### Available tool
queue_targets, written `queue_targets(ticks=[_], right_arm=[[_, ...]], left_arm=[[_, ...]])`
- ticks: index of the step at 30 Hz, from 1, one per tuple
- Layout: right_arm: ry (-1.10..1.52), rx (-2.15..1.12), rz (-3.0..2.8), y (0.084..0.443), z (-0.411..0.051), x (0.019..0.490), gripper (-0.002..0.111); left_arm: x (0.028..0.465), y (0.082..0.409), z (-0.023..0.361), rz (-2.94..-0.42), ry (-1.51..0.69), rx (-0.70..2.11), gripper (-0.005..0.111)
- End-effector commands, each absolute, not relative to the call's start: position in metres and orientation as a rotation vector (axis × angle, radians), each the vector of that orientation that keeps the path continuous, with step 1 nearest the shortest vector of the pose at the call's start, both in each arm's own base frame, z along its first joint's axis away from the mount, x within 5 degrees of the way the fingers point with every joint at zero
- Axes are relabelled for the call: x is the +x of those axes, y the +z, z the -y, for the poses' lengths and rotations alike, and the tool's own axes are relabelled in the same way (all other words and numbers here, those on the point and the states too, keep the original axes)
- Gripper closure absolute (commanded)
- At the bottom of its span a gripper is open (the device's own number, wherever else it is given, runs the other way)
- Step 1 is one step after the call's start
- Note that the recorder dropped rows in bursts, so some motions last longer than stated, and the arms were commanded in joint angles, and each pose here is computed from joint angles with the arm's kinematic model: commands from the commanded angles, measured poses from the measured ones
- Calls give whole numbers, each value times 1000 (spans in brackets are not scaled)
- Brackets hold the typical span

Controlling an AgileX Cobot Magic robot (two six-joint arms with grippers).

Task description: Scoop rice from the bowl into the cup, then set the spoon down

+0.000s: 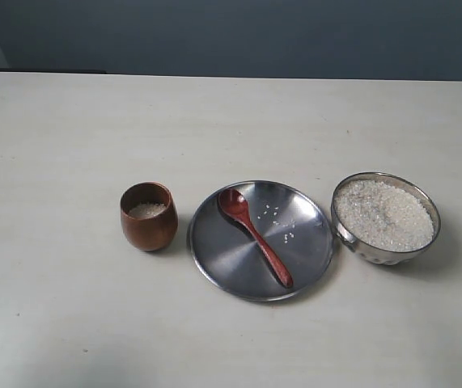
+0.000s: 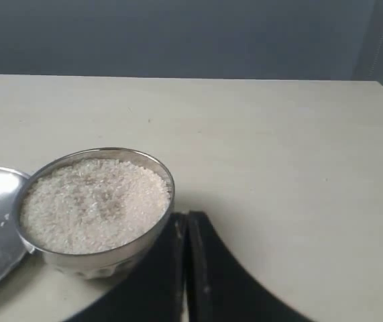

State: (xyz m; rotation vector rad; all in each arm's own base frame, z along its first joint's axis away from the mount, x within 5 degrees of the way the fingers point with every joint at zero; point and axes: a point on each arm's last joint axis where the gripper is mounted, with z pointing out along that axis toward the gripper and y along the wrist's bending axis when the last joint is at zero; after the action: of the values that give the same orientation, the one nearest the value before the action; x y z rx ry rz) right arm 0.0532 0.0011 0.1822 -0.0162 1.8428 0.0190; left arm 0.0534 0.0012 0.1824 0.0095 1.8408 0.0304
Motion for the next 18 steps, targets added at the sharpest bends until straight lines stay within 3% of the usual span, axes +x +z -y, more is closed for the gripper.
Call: queue_targets(ticks=[1, 18], right_arm=[[-14, -46, -1844, 181, -1, 53, 108], [-6, -41, -1844, 181, -1, 53, 108]], left_arm=[[54, 182, -1, -1824, 36, 12, 106], [54, 182, -1, -1826, 36, 12, 106]])
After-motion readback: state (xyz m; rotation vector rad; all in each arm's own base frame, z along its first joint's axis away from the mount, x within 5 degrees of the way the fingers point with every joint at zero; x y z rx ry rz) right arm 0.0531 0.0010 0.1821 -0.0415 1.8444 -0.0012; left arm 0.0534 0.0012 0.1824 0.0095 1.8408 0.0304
